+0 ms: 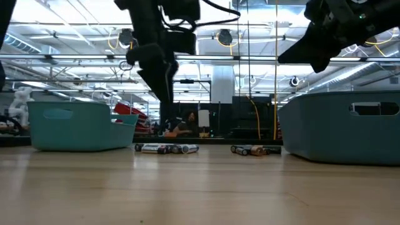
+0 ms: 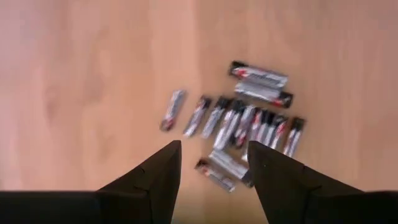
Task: Sort batteries
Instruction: Put the silver battery into the green bin
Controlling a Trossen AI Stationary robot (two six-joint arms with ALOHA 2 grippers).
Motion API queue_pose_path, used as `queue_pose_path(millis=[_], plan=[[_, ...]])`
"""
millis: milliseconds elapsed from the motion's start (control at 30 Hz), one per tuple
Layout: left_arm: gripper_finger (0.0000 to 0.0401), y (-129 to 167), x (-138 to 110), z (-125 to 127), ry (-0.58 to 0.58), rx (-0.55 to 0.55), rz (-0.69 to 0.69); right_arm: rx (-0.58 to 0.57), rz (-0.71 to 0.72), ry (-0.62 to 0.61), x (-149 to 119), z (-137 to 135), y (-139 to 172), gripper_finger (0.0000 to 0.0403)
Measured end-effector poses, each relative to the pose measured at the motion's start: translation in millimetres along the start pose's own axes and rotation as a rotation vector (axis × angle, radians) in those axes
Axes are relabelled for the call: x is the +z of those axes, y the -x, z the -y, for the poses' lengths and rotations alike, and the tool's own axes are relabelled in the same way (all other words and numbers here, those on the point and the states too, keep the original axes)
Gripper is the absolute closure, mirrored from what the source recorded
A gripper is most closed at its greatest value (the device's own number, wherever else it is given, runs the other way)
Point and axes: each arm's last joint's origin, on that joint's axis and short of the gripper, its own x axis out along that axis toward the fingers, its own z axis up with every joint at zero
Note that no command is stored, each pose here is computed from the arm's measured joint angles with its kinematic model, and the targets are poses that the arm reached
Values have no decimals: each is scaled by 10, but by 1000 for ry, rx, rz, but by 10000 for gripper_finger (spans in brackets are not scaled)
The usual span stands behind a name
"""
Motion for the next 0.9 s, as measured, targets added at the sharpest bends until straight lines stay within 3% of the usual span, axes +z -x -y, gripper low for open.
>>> queue_pose_path(millis=[267, 633, 900], plan=[[205, -361, 59, -4, -111, 119, -87, 31, -11, 46, -91, -190, -77, 403], [205, -570, 21, -410, -41, 83, -101, 46, -21, 75, -132, -239, -109, 403], [215, -671, 43, -465, -64, -2, -58, 49, -20, 85, -130, -240, -109, 403]])
